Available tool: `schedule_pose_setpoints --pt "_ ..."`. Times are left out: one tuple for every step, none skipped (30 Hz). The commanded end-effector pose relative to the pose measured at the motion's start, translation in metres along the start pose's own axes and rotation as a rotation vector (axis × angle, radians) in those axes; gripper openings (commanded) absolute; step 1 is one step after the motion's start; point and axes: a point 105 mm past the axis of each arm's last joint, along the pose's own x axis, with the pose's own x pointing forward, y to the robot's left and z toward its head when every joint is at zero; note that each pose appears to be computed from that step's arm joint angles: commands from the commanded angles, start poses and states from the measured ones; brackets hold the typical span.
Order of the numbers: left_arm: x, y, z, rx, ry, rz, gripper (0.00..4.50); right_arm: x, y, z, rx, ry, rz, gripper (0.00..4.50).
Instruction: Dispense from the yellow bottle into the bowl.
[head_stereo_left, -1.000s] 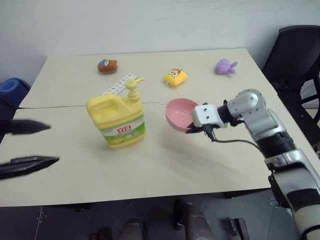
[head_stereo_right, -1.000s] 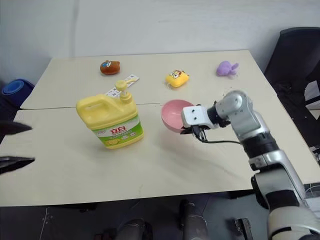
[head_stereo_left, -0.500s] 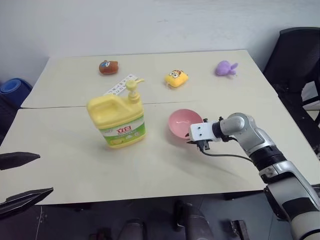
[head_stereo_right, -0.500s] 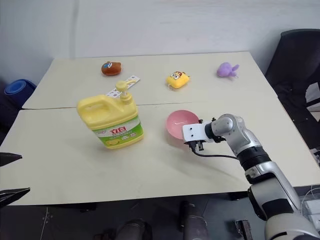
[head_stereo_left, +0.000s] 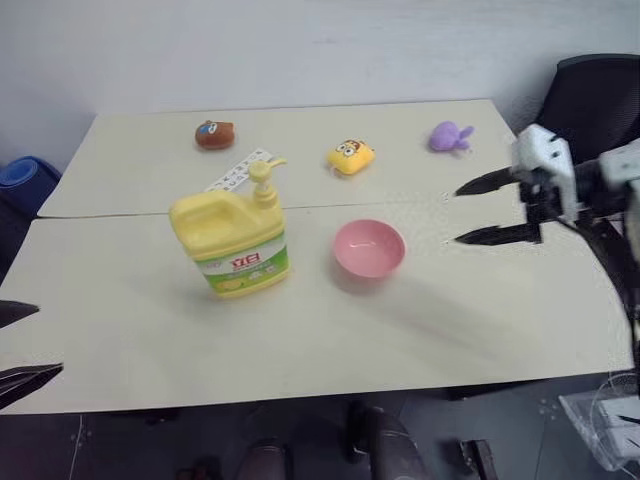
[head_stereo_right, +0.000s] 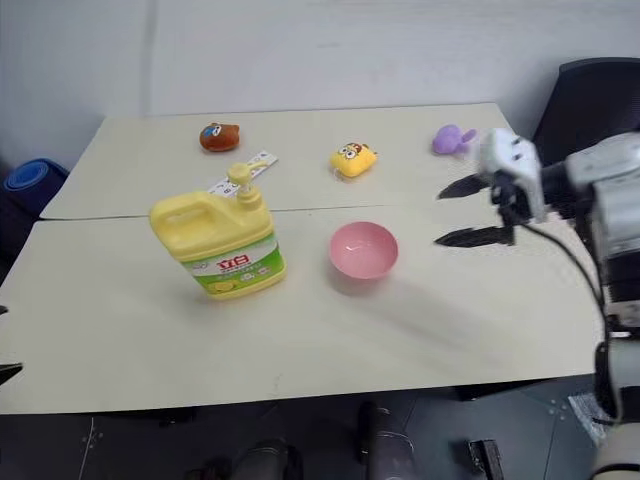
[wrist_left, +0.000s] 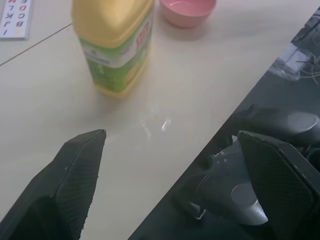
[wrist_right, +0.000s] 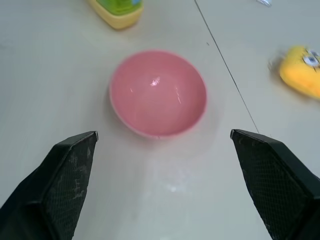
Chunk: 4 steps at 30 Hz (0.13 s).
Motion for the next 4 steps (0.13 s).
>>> schedule_pose_setpoints --pt "-0.0133 0.0063 0.0031 0.025 -0.016 0.044 4.5 -0.0214 0.003 -0.0005 0.109 -0.069 0.029 4.46" --pt "-0.0138 0.0087 0.0 0.023 -0.013 0.053 4.5 -0.0224 0.0041 -0.0015 0.126 -0.078 0.033 4.46" --pt "-0.0139 0.0114 -0.003 0.022 -0.013 0.063 4.5 -0.0221 0.0051 -0.0032 0.132 -0.082 0.037 4.46" --pt "-0.0135 0.0131 -0.0053 0.017 -0.018 0.065 4.5 -0.0208 0.0056 -0.0052 0.135 -0.083 0.039 4.46"
